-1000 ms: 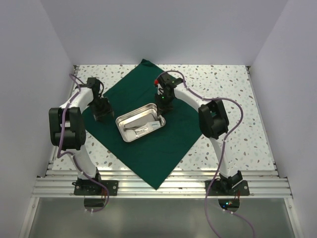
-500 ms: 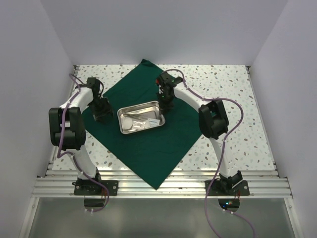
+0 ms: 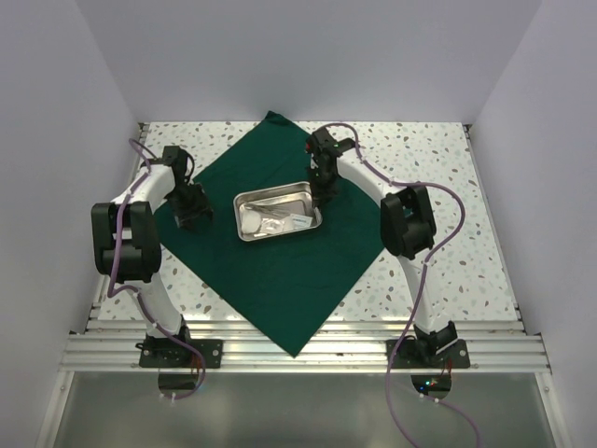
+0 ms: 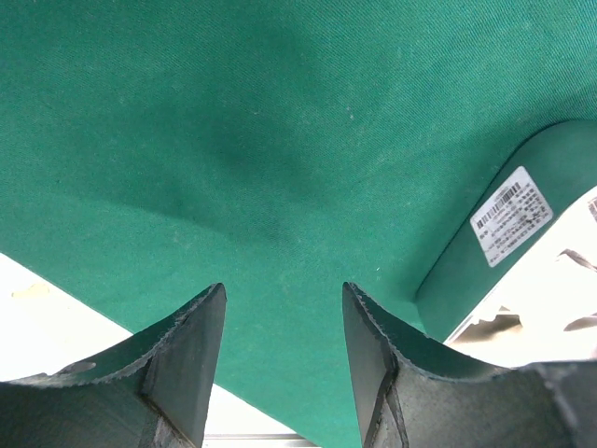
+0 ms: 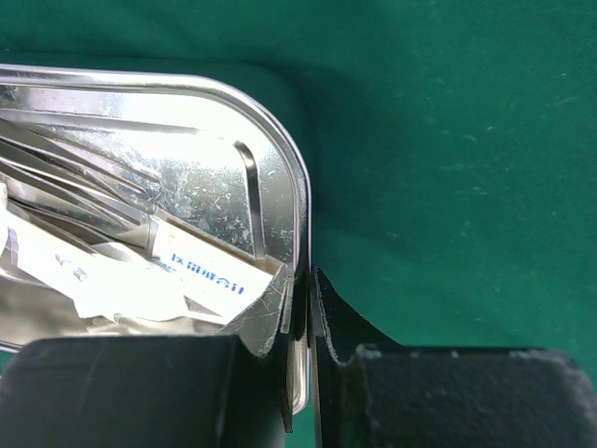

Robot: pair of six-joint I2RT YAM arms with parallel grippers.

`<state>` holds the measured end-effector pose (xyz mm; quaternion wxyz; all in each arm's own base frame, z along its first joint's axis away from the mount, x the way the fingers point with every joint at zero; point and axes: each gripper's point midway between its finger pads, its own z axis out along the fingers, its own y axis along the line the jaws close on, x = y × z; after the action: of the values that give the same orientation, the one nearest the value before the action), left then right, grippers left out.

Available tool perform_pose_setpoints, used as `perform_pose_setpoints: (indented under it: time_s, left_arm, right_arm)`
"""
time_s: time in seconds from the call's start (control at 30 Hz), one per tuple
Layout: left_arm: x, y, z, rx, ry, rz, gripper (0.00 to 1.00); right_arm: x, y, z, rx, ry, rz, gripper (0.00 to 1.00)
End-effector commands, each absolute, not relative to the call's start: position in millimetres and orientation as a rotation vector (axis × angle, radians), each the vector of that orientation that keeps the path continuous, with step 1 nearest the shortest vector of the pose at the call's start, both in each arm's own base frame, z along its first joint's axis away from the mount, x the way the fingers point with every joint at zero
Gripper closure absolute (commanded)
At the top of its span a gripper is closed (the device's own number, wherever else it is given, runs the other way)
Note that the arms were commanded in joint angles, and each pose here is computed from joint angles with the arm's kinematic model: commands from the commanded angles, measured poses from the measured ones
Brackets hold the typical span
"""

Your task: Prepare the surgical pack

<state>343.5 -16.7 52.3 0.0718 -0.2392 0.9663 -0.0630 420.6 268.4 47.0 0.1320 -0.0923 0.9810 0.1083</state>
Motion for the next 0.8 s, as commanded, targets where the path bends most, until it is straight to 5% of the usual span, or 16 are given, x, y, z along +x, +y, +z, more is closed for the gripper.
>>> perform_pose_setpoints:
  time_s: [0.0, 0.5, 0.57, 0.6, 0.63, 0.77]
  left_arm:
    - [345.5, -13.3, 57.7, -0.691, 2.878, -0.193, 0.43]
    - [344.1, -17.3, 56.3, -0.683, 2.877, -0.223, 0.43]
    - [344.5, -17.2, 56.7, -0.68, 2.876, -0.223, 0.43]
    - [344.1, -16.6, 56.7, -0.681, 2.877, -0.223, 0.43]
    - [344.1, -16.4, 56.6, -0.681, 2.877, -0.22, 0.43]
    - [343.4, -16.7, 56.0, -0.67, 2.878, -0.22, 0.43]
  right_arm:
    - [435.2, 267.4, 63.2, -0.283, 2.778, 0.292, 1.0]
    - [424.0, 265.5, 50.8, -0.29, 2.819, 0.297, 0.9]
    - [423.5, 263.0, 51.2, -0.289, 2.821, 0.28, 0.81]
    - [425.0, 260.5, 54.2, -0.286, 2.815, 0.265, 0.6]
    - [426.1, 259.4, 61.7, -0.285, 2.801, 0.26, 0.53]
    - [427.4, 252.1, 79.0, -0.292, 2.761, 0.228, 0.39]
